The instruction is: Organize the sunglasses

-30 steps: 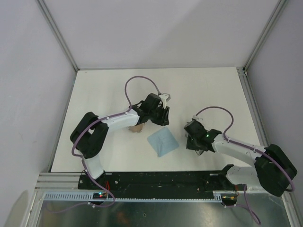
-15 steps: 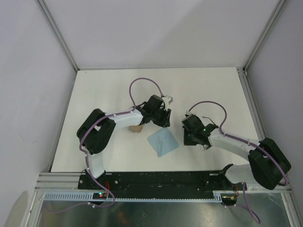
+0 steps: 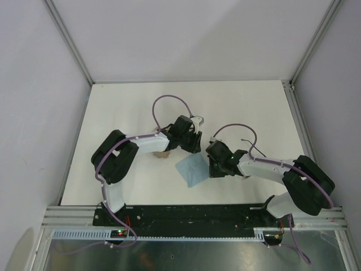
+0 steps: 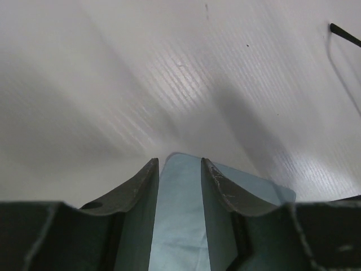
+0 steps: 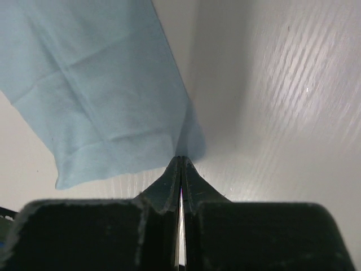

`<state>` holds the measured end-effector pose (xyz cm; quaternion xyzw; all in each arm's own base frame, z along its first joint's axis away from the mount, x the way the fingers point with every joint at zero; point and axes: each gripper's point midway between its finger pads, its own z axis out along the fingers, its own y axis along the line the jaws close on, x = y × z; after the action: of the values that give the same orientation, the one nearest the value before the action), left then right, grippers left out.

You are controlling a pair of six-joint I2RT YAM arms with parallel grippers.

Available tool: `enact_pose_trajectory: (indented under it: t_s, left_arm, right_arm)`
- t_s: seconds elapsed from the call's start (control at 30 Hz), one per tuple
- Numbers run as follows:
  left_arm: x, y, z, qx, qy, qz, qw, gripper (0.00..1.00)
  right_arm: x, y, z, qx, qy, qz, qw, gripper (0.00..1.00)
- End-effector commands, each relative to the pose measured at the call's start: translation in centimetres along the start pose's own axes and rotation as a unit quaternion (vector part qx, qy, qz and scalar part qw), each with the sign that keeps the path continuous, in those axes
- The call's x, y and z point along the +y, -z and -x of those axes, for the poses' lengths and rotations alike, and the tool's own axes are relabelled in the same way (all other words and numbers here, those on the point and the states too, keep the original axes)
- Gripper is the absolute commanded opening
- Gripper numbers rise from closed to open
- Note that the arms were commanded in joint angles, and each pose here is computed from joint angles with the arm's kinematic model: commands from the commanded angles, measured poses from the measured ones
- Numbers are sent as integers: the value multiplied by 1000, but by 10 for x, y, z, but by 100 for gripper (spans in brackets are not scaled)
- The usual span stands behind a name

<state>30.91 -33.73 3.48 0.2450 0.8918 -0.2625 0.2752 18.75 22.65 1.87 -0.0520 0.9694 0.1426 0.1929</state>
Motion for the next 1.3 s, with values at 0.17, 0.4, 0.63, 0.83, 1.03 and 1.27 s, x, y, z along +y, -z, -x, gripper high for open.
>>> enact_pose_trajectory:
  t_s: [0.17, 0.4, 0.63, 0.83, 1.03, 1.27]
  left_arm:
    - [2, 11, 22, -40, -1, 1, 999, 41]
    - [15, 2, 21, -32, 11, 10, 999, 41]
    - [26, -7, 19, -22, 16, 8, 1000, 39]
    - [24, -7, 18, -20, 15, -2, 1000, 39]
    - [16, -8, 14, -11, 11, -27, 1000, 37]
    - [12, -9, 8, 0, 9, -43, 999, 37]
  right_arm:
    - [-13, -13, 22, -3, -32, -9, 999, 0]
    - [-48, -15, 54, 0, -16, -46, 999, 0]
    - [-48, -5, 71, -3, 2, -30, 1000, 0]
    - [5, 22, 67, -29, 53, 42, 997, 0]
    - [29, 23, 47, -15, 65, 60, 996, 0]
    - [30, 3, 31, 9, 68, 37, 997, 0]
